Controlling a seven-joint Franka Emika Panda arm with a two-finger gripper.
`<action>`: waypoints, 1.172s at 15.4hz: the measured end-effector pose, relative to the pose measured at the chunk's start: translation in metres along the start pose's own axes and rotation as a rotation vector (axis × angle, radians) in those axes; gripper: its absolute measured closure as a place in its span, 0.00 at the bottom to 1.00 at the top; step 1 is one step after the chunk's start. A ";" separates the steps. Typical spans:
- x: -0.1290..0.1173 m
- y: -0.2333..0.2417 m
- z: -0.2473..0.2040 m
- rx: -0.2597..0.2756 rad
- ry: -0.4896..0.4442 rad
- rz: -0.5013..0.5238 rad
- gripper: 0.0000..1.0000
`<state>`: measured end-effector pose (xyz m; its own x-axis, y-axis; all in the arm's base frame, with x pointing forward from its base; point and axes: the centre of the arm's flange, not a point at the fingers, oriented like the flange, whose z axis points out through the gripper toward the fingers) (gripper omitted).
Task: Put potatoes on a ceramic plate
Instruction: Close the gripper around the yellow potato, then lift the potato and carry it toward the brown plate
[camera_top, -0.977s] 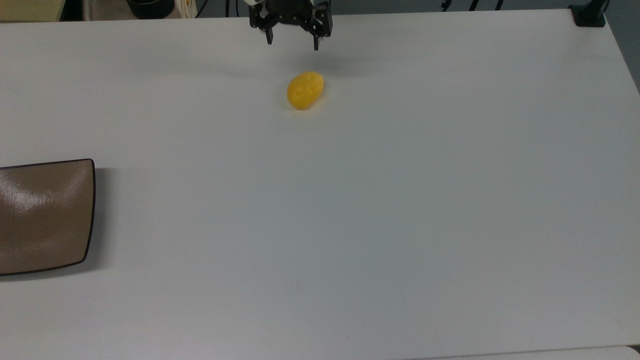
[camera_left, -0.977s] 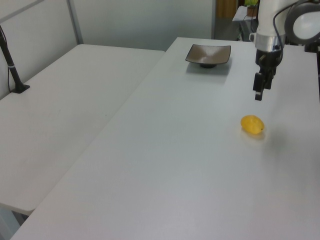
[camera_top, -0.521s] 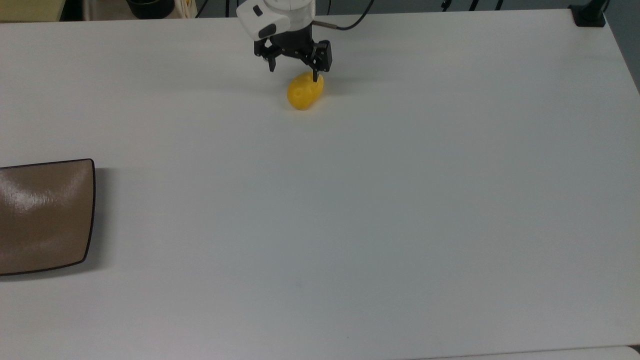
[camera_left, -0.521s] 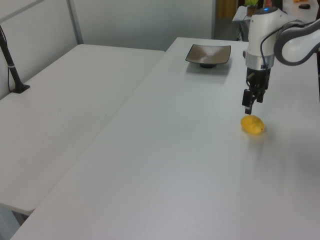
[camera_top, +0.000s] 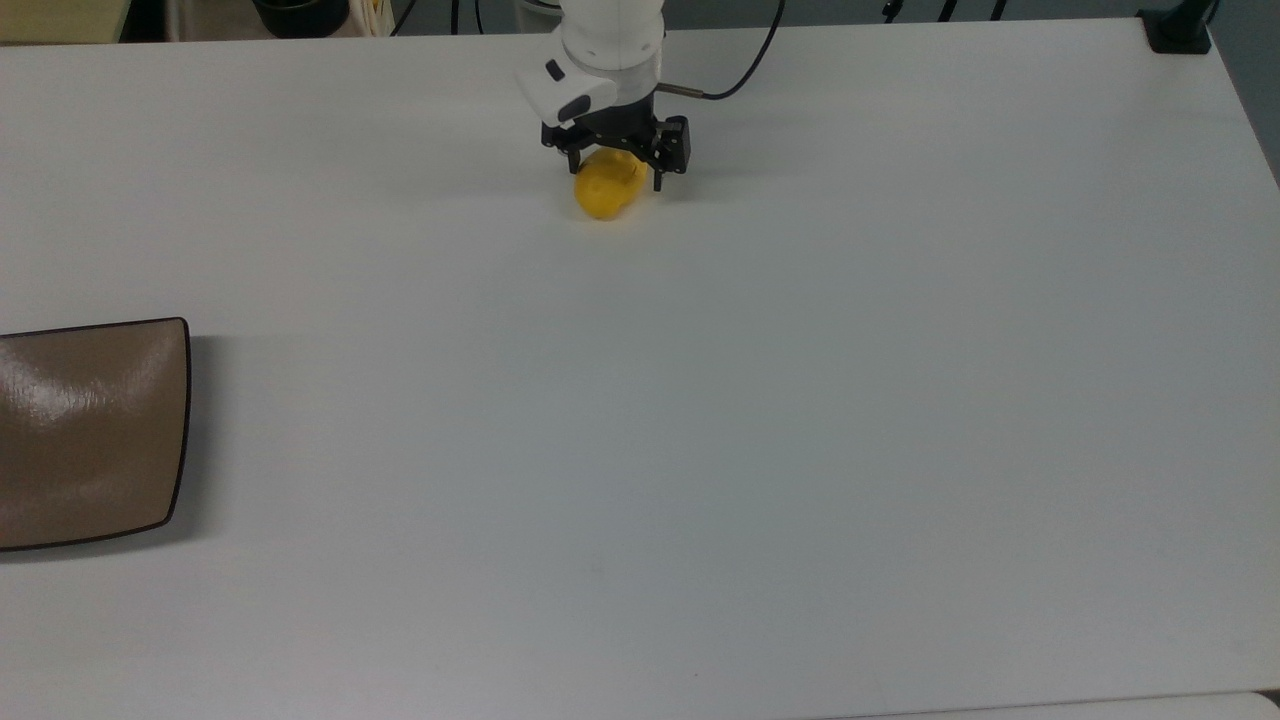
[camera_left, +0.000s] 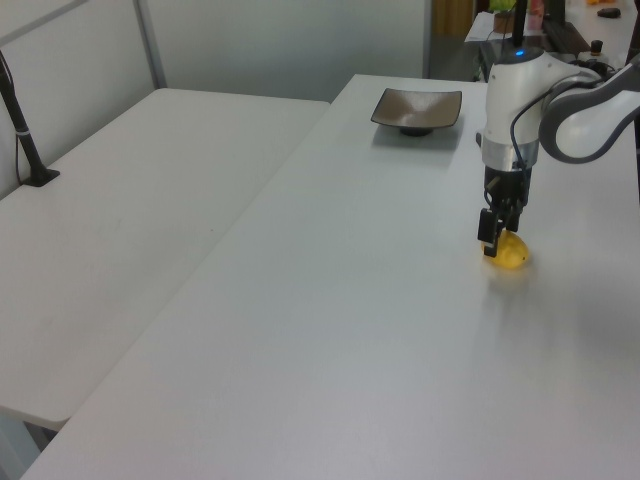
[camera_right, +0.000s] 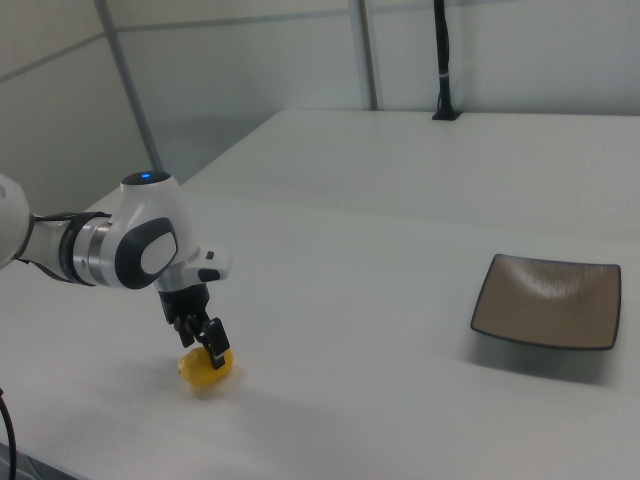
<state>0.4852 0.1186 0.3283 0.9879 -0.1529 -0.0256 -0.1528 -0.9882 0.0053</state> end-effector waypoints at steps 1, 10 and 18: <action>-0.001 -0.004 0.004 0.000 -0.003 -0.004 0.00; -0.006 -0.011 0.019 -0.047 -0.016 -0.058 0.20; 0.009 0.002 -0.007 -0.047 0.031 -0.057 0.22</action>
<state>0.4944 0.1156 0.3352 0.9954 -0.0961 0.0033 -0.0961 -0.9940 0.0520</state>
